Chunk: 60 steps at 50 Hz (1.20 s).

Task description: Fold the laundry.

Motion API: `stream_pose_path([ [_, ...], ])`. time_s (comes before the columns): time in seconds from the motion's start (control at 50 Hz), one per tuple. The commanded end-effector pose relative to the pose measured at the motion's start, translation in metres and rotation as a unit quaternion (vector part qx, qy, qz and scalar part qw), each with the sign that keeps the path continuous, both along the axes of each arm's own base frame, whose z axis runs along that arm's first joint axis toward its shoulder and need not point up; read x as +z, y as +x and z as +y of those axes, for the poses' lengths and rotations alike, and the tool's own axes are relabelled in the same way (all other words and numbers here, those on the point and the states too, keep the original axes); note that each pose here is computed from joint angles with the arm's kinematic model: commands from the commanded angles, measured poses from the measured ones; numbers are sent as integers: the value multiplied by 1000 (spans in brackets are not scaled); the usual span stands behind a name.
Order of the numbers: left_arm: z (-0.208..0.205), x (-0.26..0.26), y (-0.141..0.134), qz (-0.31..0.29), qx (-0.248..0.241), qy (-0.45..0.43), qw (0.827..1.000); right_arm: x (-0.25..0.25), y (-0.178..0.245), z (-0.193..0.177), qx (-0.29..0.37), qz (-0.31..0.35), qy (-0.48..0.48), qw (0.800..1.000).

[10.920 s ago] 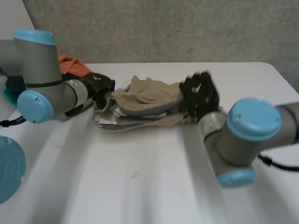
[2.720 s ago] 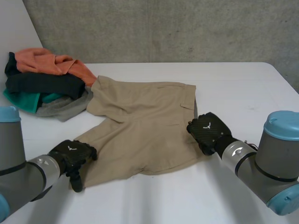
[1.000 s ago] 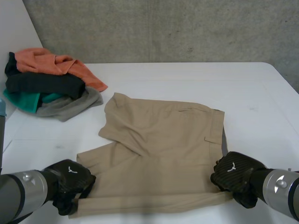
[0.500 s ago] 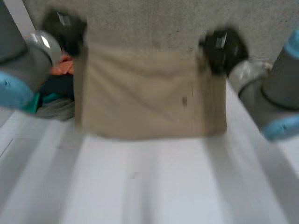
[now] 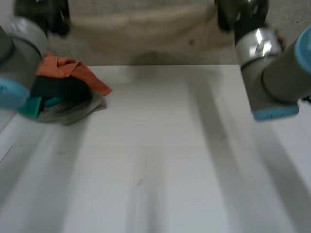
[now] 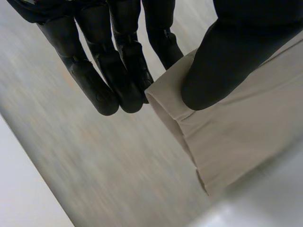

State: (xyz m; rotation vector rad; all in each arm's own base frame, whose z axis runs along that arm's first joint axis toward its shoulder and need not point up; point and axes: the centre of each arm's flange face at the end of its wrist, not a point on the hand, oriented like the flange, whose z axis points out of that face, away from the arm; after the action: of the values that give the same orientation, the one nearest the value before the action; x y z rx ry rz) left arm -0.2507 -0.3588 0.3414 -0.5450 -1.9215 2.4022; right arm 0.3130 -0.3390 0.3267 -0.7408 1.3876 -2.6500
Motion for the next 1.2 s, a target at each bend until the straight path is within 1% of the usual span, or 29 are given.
stream_pose_path([
  [0.02,25,-113,-12,-73,-41,145,986,-130,-14,8,7,86,165,982],
  [0.08,36,-142,-12,-104,-53,179,977,-158,-20,17,6,114,204,972],
  [0.1,43,-155,-13,-123,-60,195,971,-172,-23,24,5,135,223,965],
  [0.16,52,-165,-12,-149,-66,207,965,-182,-28,34,5,166,245,955],
  [0.18,57,-166,-11,-161,-68,212,962,-186,-30,41,7,184,259,948],
  [0.26,70,-156,-3,-183,-68,221,956,-183,-37,57,12,216,292,932],
  [0.36,91,-131,7,-201,-69,235,949,-165,-45,75,15,239,323,916],
  [0.44,121,-116,17,-232,-78,270,931,-146,-53,96,19,275,349,896],
  [0.46,135,-113,22,-253,-85,290,919,-140,-59,106,20,297,362,883],
  [0.5,151,-111,26,-276,-95,309,905,-135,-65,117,22,323,377,868],
  [0.52,168,-110,30,-302,-109,332,887,-133,-69,124,25,338,386,858],
  [0.54,178,-110,31,-315,-118,344,877,-132,-76,137,32,369,404,837],
  [0.58,197,-111,33,-343,-141,365,854,-132,-82,152,46,403,420,812],
  [0.6,214,-112,35,-369,-162,381,832,-132,-88,165,62,435,430,789],
  [0.64,229,-112,37,-390,-184,393,812,-131,-93,175,77,460,433,771],
  [0.68,244,-114,36,-409,-212,400,793,-129,-96,179,94,483,414,765],
  [0.7,245,-114,34,-410,-218,397,792,-128,-96,178,98,488,402,768],
  [0.74,241,-112,31,-406,-223,381,800,-127,-96,173,99,486,392,775],
  [0.76,228,-108,25,-398,-215,356,818,-127,-94,166,94,471,389,786],
  [0.8,207,-106,19,-387,-199,329,838,-128,-92,157,85,452,390,798],
  [0.82,183,-104,13,-378,-182,303,856,-128,-88,146,74,430,389,811],
  [0.86,160,-101,7,-367,-164,277,873,-128,-85,133,62,407,384,827],
  [0.88,137,-97,0,-352,-148,251,890,-127,-81,120,50,384,376,842],
  [0.94,104,-95,-11,-328,-126,223,909,-127,-75,102,32,353,366,860],
  [0.96,85,-94,-18,-311,-112,210,920,-128,-72,94,22,336,364,868],
  [1.02,61,-99,-26,-285,-90,224,927,-130,-69,87,12,304,377,875],
  [1.1,56,-107,-28,-273,-74,274,919,-129,-68,89,6,263,402,877],
  [1.14,58,-111,-29,-273,-77,294,913,-121,-69,93,6,237,410,881],
  [1.2,59,-114,-31,-272,-81,299,911,-113,-72,97,8,218,422,880],
])
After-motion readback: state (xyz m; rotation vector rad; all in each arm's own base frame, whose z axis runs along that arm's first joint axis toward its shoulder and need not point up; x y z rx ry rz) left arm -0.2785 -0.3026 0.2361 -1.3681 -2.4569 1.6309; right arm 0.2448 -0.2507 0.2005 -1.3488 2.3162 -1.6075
